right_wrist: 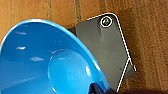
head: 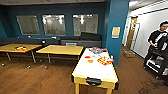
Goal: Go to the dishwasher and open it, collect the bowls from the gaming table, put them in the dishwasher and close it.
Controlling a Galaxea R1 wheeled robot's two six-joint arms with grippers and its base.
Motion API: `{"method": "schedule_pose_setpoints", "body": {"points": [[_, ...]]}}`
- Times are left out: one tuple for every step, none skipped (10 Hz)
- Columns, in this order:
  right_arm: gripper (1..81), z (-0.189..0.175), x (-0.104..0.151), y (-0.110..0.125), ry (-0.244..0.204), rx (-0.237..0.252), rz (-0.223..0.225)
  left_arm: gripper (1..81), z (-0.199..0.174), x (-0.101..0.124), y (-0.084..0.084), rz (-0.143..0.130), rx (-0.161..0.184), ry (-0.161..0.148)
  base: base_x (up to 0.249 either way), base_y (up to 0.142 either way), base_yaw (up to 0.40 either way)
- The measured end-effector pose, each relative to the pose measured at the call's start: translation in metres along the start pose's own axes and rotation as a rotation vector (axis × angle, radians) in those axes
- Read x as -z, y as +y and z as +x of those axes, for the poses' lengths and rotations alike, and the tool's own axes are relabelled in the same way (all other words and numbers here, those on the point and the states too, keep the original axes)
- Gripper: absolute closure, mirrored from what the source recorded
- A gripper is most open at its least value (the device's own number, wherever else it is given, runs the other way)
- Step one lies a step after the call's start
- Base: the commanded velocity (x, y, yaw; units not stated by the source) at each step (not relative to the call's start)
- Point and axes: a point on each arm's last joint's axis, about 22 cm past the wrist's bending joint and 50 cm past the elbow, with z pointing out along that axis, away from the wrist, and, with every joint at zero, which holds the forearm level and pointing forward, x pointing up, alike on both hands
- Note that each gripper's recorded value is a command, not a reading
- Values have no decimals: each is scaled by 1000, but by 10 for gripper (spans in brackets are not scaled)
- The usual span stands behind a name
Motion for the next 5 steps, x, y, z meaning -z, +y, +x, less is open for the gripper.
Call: {"method": "schedule_pose_setpoints", "body": {"points": [[811, 10, -1, -2, 14, 3, 3, 811, -10, 0, 2, -2, -2, -19, 0, 0, -400], [811, 3, -2, -5, 5, 1, 6, 811, 4, -1, 1, -2, -8, 1, 0, 0, -400], [811, -6, -2, -5, -8, -1, 6, 811, 12, -1, 1, 0, -10, 16, 0, 0, -400], [811, -7, -1, -3, -9, -2, 3, 811, 13, -1, 3, -3, -12, 15, 0, 0, -400], [811, -6, -2, -5, -7, -1, 5, 811, 11, -1, 4, -4, -11, 13, 0, 0, -400]]}}
